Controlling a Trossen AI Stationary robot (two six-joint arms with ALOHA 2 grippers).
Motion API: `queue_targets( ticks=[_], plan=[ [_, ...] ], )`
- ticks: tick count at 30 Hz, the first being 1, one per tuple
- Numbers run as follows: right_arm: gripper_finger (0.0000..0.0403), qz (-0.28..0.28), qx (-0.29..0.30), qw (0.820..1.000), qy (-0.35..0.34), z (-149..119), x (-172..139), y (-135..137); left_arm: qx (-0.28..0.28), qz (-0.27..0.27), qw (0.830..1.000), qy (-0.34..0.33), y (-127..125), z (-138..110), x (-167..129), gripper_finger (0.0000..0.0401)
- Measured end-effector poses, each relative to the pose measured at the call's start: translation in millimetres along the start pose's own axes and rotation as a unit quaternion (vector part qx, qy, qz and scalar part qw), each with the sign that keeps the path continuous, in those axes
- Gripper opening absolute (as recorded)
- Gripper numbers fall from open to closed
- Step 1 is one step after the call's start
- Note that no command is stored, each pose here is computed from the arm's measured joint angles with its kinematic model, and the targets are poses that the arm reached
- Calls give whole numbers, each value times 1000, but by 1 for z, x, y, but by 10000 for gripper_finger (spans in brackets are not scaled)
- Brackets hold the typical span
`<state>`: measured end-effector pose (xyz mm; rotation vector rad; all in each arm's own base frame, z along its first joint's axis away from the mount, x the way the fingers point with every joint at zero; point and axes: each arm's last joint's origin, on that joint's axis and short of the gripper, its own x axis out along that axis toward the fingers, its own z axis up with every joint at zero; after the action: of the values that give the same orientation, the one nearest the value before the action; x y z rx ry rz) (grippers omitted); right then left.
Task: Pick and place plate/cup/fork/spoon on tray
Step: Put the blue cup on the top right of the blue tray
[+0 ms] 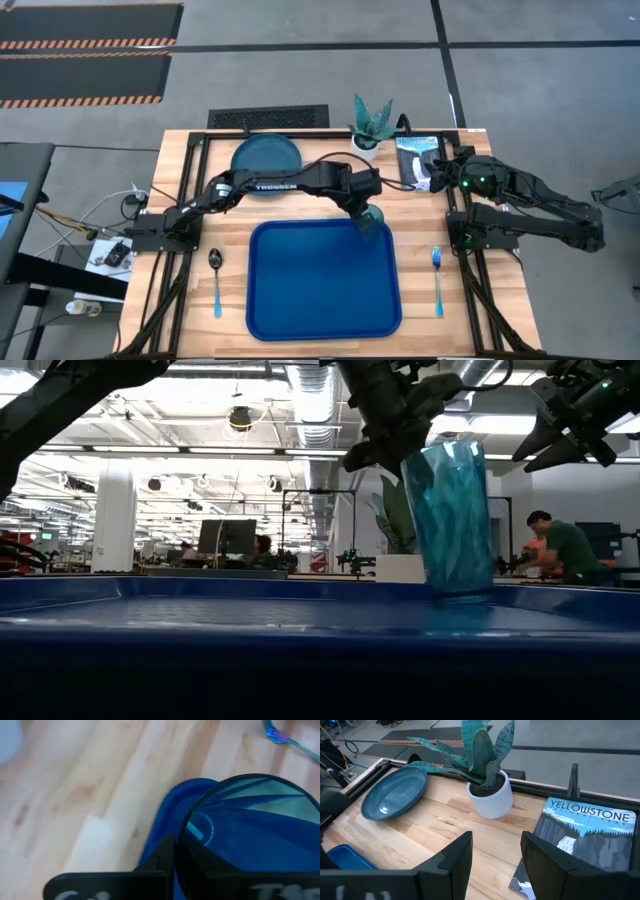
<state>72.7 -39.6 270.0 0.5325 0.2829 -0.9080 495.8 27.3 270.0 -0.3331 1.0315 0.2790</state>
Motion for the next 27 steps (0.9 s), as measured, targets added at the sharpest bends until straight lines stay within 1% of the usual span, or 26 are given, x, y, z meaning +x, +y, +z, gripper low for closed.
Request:
queue_targets(
  ticks=[8, 13, 18, 27],
  plan=[
    [193, 0, 0, 1000, 0, 0, 0, 0, 5, -4, 1000, 3, 1, 0, 0, 0],
    [192, 0, 0, 1000, 0, 0, 0, 0, 5, -2, 1000, 2, 2, 0, 0, 12],
    [195, -1, 0, 1000, 0, 0, 0, 0, 5, 7, 1000, -5, 2, 1, 2, 38],
    [194, -1, 0, 1000, 0, 0, 0, 0, 8, 5, 1000, -7, 2, 2, 2, 103]
  ],
)
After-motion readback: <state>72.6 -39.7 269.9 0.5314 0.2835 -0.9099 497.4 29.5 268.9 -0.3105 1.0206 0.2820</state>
